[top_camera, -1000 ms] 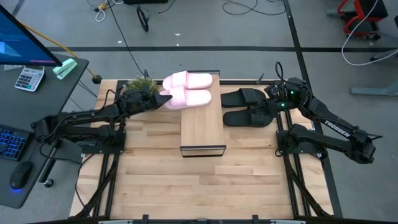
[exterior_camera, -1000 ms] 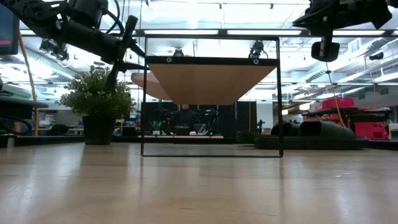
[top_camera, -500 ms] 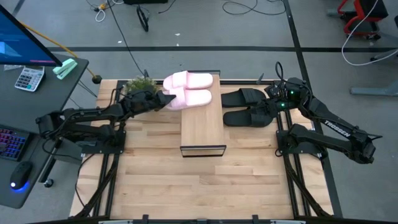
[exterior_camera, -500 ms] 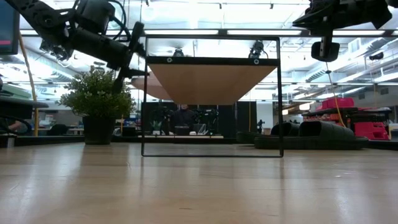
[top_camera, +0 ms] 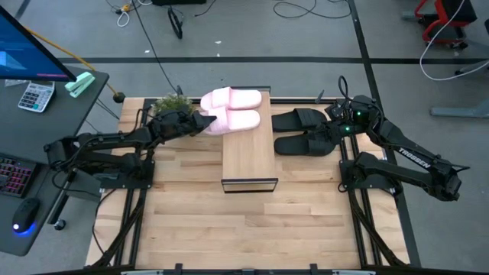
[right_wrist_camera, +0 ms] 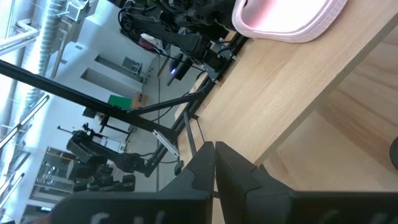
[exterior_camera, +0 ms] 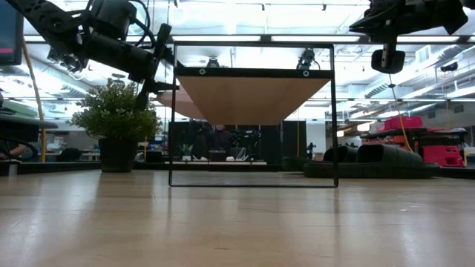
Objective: Pick and place slides into the shelf
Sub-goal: Put the pink slipper on the shelf
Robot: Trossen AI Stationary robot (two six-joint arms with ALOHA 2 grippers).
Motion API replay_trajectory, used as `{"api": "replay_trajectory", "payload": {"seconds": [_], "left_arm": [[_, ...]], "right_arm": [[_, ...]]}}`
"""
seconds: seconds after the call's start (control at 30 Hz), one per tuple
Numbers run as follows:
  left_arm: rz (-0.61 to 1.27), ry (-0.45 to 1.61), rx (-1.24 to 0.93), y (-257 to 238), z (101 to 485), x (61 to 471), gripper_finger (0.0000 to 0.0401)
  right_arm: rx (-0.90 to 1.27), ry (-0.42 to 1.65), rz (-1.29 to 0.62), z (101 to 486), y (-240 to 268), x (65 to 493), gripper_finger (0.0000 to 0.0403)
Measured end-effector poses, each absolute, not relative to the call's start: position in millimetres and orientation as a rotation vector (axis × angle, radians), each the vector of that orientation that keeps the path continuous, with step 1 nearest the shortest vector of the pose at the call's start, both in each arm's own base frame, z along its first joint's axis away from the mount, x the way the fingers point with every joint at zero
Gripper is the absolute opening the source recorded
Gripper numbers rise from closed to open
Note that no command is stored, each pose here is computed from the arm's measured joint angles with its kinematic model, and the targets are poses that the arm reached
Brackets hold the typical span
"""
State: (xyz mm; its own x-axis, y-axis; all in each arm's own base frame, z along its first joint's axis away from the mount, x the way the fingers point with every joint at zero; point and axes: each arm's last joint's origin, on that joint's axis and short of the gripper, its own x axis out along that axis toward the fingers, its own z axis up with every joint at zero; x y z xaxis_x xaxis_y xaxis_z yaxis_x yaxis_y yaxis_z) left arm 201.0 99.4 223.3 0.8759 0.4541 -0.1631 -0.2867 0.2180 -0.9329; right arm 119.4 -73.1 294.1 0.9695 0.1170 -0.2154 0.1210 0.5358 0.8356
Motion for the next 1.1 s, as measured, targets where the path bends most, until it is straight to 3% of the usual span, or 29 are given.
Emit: {"api": "replay_trajectory", "payload": {"seconds": [0.4,1.1], "left_arm": [[0.508,-0.157,-1.270,99.1,223.4,201.1,0.0190],[0.508,-0.129,-1.316,98.3,220.7,200.8,0.0174]], "right_arm": [[1.015,0.259,-0.003,294.1,-73.1,119.4,0.0020],[1.016,0.259,-0.003,294.1,-73.1,119.4,0.0020]]}}
